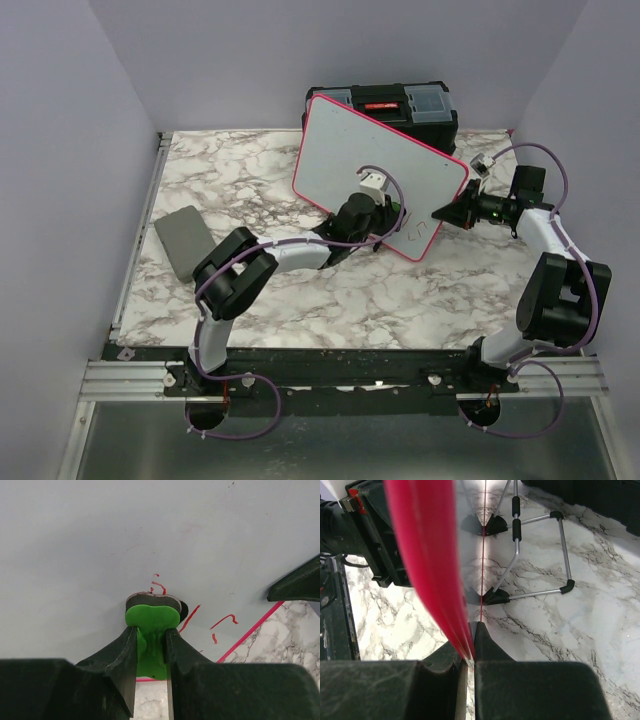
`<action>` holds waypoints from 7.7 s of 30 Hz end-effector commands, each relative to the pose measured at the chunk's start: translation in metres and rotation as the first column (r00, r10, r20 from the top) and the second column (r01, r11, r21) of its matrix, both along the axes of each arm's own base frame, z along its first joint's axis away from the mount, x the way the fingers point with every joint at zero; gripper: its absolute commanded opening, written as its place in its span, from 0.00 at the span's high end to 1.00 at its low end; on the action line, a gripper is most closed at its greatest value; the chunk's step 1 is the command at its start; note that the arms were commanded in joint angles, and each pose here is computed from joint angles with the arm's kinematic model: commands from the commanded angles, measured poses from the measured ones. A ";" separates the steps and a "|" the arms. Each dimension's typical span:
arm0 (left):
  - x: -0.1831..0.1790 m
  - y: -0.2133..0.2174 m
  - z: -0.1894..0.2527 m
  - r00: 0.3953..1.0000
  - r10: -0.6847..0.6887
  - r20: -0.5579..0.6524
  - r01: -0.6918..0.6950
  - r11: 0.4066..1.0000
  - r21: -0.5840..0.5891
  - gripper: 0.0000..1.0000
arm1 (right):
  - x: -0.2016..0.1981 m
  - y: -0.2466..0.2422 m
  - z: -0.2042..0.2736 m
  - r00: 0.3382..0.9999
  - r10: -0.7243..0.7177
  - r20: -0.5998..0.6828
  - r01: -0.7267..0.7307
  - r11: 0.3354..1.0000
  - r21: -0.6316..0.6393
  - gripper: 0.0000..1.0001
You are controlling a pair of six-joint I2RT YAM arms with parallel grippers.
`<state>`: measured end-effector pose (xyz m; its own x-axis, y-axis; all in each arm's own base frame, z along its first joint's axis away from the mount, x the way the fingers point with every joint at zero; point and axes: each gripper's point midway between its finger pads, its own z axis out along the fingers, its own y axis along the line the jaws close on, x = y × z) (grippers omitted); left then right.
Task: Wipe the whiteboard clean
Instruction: Erase the whiteboard at the whiteboard stand.
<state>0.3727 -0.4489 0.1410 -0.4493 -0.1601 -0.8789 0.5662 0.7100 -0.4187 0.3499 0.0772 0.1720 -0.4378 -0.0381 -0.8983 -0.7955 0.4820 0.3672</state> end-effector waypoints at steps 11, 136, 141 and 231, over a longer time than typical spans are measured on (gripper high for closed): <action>0.065 0.027 0.063 0.994 0.087 0.065 -0.089 0.995 0.033 1.00 | -0.025 0.021 0.014 0.992 0.090 -0.092 -0.078 0.988 0.132 0.99; 0.015 -0.048 0.076 0.986 -0.167 0.024 0.168 0.986 -0.014 1.00 | -0.026 0.021 0.016 0.992 0.094 -0.086 -0.083 0.988 0.131 0.99; -0.001 -0.039 0.021 0.988 -0.139 -0.070 0.142 0.989 0.042 1.00 | -0.026 0.021 0.016 0.992 0.096 -0.085 -0.084 0.988 0.132 0.99; 0.049 0.017 0.050 0.996 0.052 -0.071 -0.044 0.993 0.110 1.00 | -0.027 0.022 0.016 0.991 0.098 -0.087 -0.086 0.987 0.133 0.99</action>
<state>0.3745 -0.4345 0.1297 -0.6367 0.0202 -0.7709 0.4983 0.7737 -0.3913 0.3460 0.0780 0.1684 -0.4760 -0.0341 -0.8788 -0.7789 0.4804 0.4033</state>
